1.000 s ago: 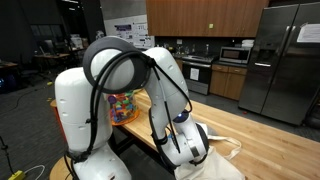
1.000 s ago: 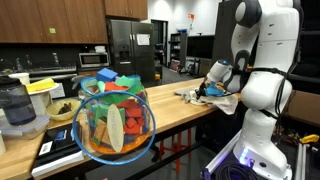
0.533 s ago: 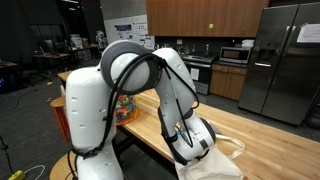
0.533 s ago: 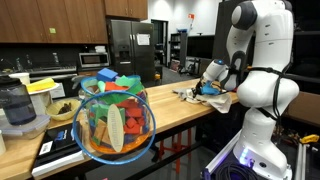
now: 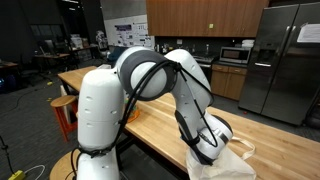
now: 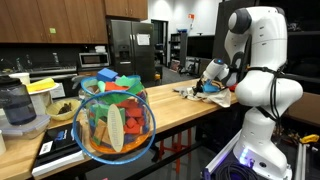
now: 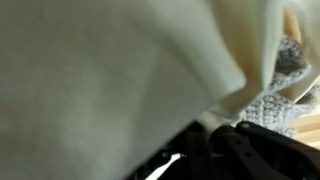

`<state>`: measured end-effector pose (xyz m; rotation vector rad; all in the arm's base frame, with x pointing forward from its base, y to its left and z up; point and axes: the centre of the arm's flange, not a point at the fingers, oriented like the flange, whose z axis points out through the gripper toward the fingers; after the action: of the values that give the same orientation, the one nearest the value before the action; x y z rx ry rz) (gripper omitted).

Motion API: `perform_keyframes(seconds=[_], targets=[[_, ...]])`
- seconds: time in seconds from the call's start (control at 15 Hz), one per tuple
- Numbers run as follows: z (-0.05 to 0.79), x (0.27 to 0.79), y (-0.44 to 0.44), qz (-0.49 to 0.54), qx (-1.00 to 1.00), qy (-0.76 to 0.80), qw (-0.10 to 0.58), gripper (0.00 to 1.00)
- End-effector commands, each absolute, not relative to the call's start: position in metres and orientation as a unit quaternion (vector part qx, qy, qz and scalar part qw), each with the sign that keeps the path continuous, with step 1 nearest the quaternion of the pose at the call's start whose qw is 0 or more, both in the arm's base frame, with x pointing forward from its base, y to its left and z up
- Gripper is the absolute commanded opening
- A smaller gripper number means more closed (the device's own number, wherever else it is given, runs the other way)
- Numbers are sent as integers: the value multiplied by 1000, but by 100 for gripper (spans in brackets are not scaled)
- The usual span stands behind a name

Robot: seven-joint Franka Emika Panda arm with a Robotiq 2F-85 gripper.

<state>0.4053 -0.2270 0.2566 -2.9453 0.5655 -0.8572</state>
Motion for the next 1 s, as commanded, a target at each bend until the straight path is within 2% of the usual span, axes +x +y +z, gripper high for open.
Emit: perform_keyframes(seconds=[0.0,0.47,0.6,0.93], targets=[[215,437,-288,-203,-965,165,6,1],[206,472,-312,-211,-975,28,-59,1],[246,519,-291,-214,-973,-20,-81,1],[285,564,-219,-209,-952,-166,-152,1]])
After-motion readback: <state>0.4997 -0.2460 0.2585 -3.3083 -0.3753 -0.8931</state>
